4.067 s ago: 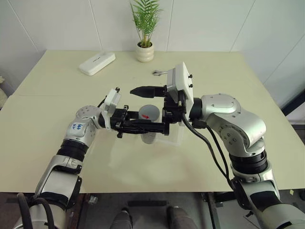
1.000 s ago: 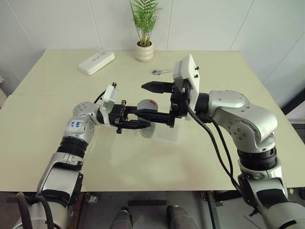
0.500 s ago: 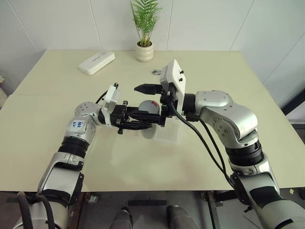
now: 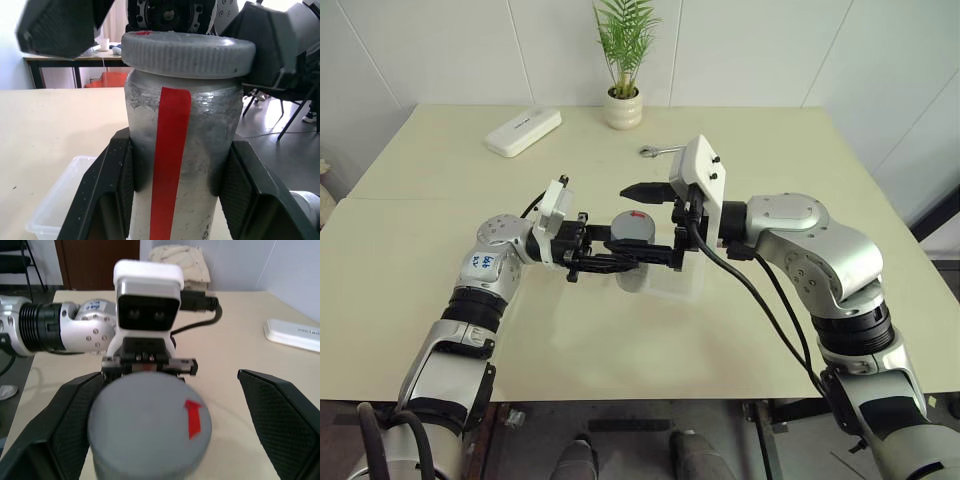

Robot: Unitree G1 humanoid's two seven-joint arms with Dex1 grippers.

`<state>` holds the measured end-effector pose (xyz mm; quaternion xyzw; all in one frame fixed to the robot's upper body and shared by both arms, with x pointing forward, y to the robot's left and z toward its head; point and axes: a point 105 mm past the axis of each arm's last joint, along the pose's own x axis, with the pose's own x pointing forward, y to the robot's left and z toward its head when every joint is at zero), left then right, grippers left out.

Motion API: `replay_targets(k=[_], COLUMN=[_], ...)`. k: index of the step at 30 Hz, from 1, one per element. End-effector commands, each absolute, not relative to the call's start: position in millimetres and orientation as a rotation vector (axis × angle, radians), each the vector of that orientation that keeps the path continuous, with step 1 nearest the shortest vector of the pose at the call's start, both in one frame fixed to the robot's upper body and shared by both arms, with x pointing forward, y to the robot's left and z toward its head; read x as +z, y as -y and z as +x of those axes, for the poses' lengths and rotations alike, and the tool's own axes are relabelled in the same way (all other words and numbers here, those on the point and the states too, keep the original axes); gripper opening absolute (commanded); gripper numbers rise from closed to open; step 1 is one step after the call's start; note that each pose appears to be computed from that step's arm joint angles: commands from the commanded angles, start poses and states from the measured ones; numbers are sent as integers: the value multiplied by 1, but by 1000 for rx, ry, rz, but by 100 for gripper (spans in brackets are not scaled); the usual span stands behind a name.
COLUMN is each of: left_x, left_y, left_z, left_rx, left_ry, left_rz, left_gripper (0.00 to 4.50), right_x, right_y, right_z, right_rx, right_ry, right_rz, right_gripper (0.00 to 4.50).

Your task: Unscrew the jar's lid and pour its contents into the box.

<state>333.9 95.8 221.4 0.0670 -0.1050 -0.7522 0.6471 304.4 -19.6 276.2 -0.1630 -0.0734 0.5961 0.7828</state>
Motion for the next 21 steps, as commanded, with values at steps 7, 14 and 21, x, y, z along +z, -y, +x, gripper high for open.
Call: replay_targets(k=[7,14,21], left_x=[230,230,230], left_y=[-101,-102,-102], left_z=[320,321,321], left_rx=[-1818,-1812,-1811], left_ry=[289,288,288], left_rz=[193,198,201], left_gripper=[188,188,188], right_x=[292,293,290], right_y=[50,57,59], right_z=[303,299,294], right_rx=[1177,1163,1169], right_ry=[191,183,167], right_rz=[-378,-385,-390], right_gripper=[449,449,449])
